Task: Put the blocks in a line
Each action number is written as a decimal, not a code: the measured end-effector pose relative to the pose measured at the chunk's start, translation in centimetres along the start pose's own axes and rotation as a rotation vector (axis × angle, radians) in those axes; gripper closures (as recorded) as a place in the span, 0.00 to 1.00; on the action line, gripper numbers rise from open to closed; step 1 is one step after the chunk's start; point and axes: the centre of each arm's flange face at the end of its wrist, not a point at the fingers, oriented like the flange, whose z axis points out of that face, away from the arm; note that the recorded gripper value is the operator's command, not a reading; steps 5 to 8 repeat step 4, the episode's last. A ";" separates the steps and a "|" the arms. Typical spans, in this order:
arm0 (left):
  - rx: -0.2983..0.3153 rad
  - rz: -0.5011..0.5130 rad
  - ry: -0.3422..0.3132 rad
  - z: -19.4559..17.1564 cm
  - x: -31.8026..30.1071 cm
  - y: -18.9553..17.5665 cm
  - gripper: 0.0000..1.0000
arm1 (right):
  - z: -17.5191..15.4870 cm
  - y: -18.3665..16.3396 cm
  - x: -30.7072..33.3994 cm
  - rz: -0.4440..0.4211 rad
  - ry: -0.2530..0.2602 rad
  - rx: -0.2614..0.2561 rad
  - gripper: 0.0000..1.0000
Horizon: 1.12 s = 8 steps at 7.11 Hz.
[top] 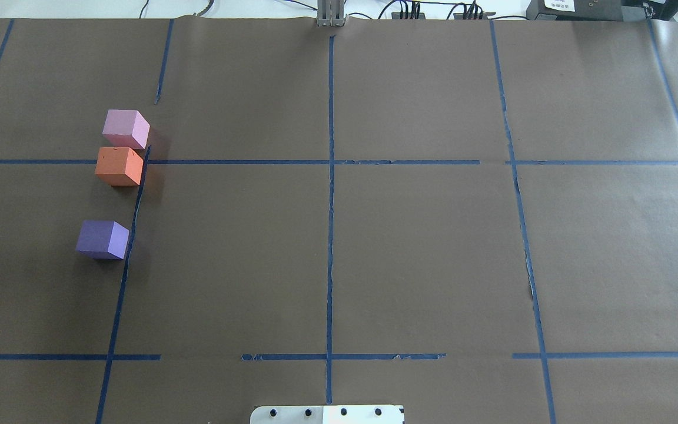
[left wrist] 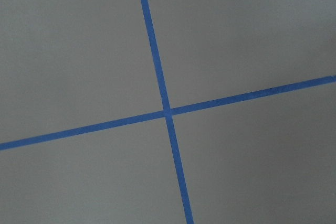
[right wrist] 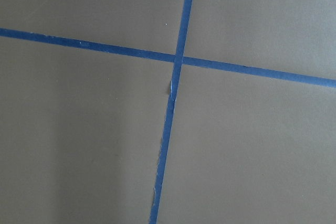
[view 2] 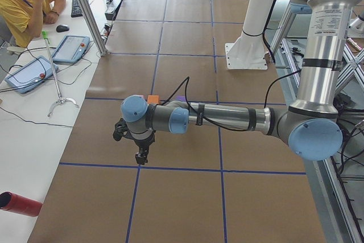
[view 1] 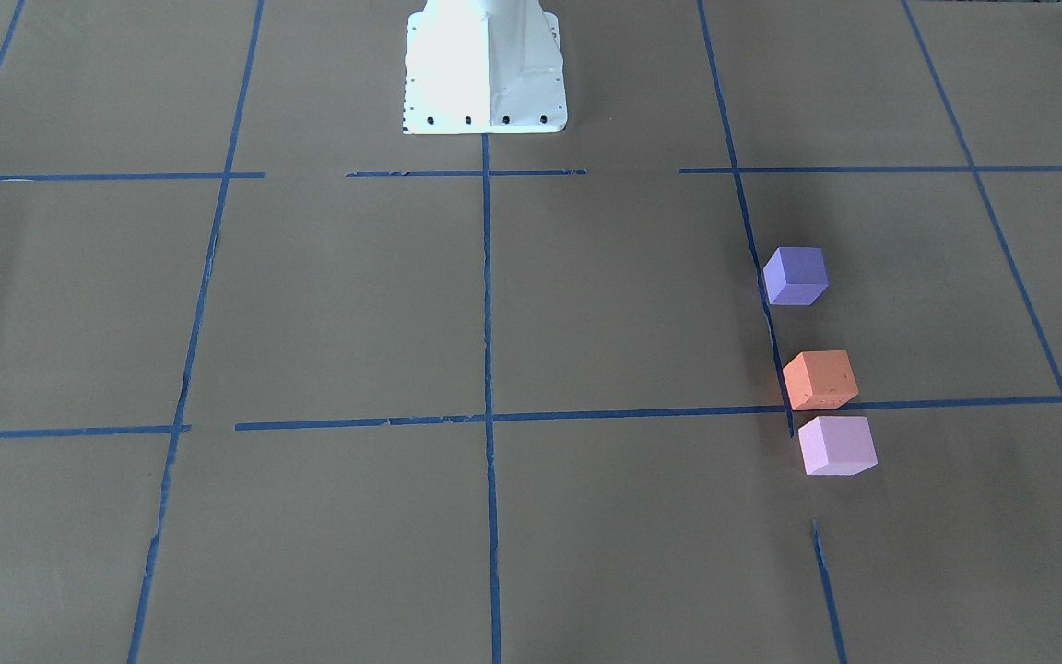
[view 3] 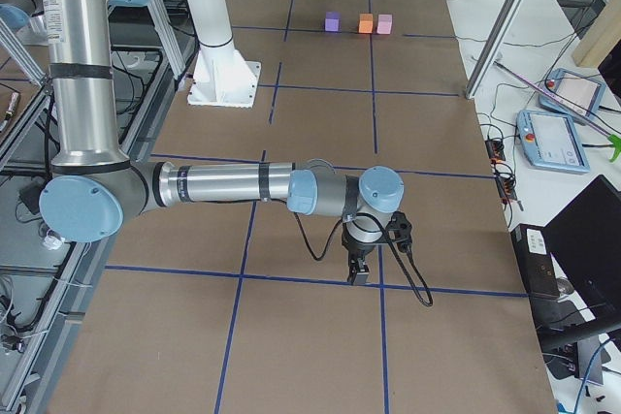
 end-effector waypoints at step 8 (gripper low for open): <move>0.015 0.015 -0.005 -0.6 0.6 0.3 0.00 | 0.0 0.0 0.0 0.000 0.000 0.000 0.00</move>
